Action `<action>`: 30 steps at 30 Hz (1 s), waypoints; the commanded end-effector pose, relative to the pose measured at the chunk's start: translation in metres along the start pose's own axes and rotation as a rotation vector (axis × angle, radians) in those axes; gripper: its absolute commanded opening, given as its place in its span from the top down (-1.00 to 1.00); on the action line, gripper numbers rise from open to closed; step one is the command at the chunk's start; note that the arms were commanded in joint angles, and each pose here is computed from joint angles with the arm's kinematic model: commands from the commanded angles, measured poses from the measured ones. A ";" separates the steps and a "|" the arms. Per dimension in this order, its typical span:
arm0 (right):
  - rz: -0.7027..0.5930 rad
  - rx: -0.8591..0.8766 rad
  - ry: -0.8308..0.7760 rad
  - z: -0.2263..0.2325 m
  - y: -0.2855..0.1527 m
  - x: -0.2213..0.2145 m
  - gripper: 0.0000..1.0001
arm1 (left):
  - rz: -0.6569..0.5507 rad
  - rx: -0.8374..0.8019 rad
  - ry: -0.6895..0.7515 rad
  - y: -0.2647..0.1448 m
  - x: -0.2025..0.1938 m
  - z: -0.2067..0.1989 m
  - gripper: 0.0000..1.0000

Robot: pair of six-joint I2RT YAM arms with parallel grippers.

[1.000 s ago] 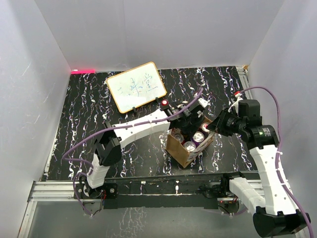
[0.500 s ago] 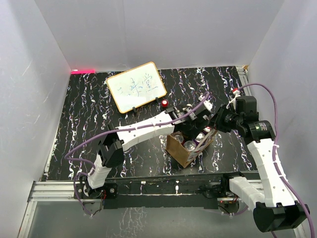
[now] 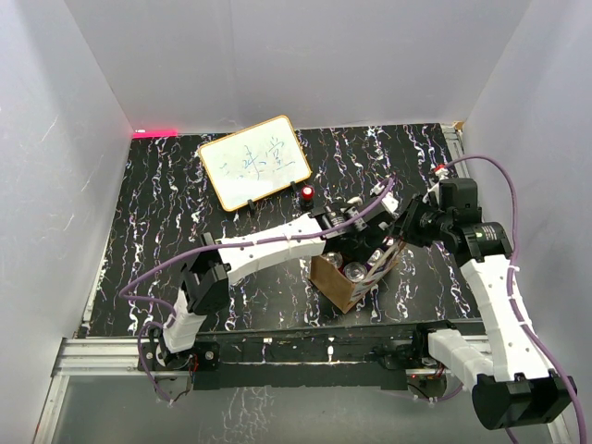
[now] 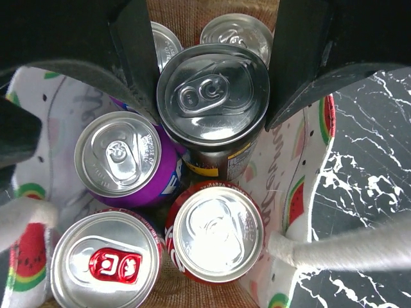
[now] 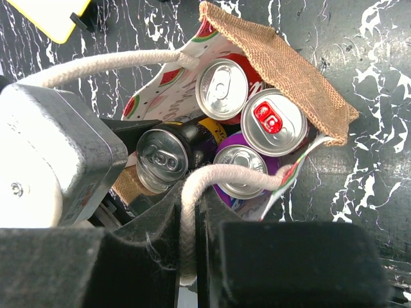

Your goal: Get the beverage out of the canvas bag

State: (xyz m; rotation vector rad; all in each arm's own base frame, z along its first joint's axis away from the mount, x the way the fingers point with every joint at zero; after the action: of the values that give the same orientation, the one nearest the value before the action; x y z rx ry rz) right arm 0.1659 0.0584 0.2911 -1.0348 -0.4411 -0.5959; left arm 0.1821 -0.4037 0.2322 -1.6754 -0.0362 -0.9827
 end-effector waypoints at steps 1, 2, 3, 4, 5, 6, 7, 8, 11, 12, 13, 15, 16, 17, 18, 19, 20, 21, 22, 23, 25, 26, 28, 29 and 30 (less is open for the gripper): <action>-0.033 0.085 -0.037 0.009 0.001 0.013 0.85 | -0.090 -0.152 -0.061 -0.017 0.009 -0.009 1.00; -0.026 0.083 -0.038 0.009 0.001 0.013 0.85 | -0.064 -0.150 -0.081 -0.012 0.006 -0.009 1.00; -0.025 0.082 -0.040 0.009 0.000 0.014 0.85 | -0.053 -0.152 -0.094 -0.011 0.007 -0.009 1.00; -0.021 0.081 -0.044 0.009 -0.001 0.014 0.85 | -0.052 -0.155 -0.097 -0.010 0.007 -0.010 1.00; -0.020 0.079 -0.046 0.009 -0.001 0.015 0.85 | -0.058 -0.159 -0.097 -0.011 0.009 -0.011 1.00; -0.020 0.076 -0.047 0.009 -0.001 0.015 0.85 | -0.065 -0.152 -0.098 -0.011 0.010 -0.011 1.00; -0.018 0.074 -0.047 0.009 -0.001 0.015 0.85 | -0.077 -0.130 -0.095 -0.012 0.012 -0.011 1.00; -0.018 0.072 -0.048 0.009 -0.001 0.015 0.85 | -0.084 -0.093 -0.083 -0.012 0.011 -0.012 1.00; -0.014 0.066 -0.050 0.008 0.002 0.016 0.85 | -0.080 -0.013 -0.043 -0.012 0.006 -0.016 1.00; -0.017 0.063 -0.053 0.008 0.003 0.017 0.85 | -0.076 0.004 -0.037 -0.011 0.005 -0.016 1.00; -0.017 0.058 -0.055 0.007 0.004 0.019 0.85 | -0.072 0.018 -0.034 -0.012 0.004 -0.017 1.00; -0.020 0.047 -0.058 0.007 0.005 0.022 0.85 | -0.068 0.031 -0.024 -0.011 0.001 -0.020 1.00; -0.022 0.041 -0.058 0.007 0.006 0.024 0.85 | -0.072 0.041 -0.014 -0.011 0.001 -0.023 1.00; -0.024 0.035 -0.058 0.007 0.007 0.026 0.85 | -0.077 0.053 -0.001 -0.011 0.000 -0.027 1.00; -0.027 0.032 -0.058 0.007 0.007 0.027 0.85 | -0.076 0.071 0.010 -0.010 -0.001 -0.031 1.00; -0.024 0.030 -0.057 0.007 0.009 0.029 0.85 | -0.072 0.088 0.013 -0.010 -0.001 -0.034 1.00; -0.025 0.029 -0.058 0.007 0.010 0.030 0.85 | -0.068 0.102 0.016 -0.009 -0.002 -0.037 1.00; -0.023 0.024 -0.057 0.007 0.011 0.032 0.85 | -0.065 0.121 0.019 -0.008 -0.002 -0.039 1.00; -0.024 0.020 -0.057 0.007 0.011 0.033 0.85 | -0.065 0.134 0.023 -0.008 -0.001 -0.042 1.00; -0.026 0.014 -0.057 0.007 0.011 0.034 0.85 | -0.061 0.151 0.030 -0.006 -0.002 -0.043 1.00; -0.031 0.009 -0.059 0.007 0.011 0.036 0.85 | -0.070 0.162 0.029 -0.009 0.001 -0.045 1.00; -0.033 0.008 -0.059 0.007 0.010 0.037 0.85 | -0.082 0.161 0.025 -0.013 0.005 -0.044 1.00; -0.032 0.003 -0.060 0.008 0.009 0.037 0.85 | -0.119 0.158 0.019 -0.025 0.015 -0.042 1.00; -0.032 -0.002 -0.061 0.007 0.008 0.036 0.85 | -0.150 0.152 0.011 -0.035 0.022 -0.041 1.00; -0.030 -0.005 -0.060 0.007 0.007 0.035 0.85 | -0.174 0.139 0.007 -0.044 0.028 -0.040 1.00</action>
State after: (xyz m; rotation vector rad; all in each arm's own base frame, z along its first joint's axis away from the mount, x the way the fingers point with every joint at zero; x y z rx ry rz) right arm 0.1821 0.0494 0.2782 -1.1829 -0.3625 -0.5049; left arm 0.1757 -0.4271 0.2274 -1.5016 -0.1686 -0.9331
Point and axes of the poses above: each gripper's point midway between its finger pads, its own y axis out along the fingers, its own z axis along the line the jaws close on, x = y × z, the point moved 10 cm from there along -y, back along the fingers, and after that the axes turned 10 degrees about -y, right-handed, at the moved point
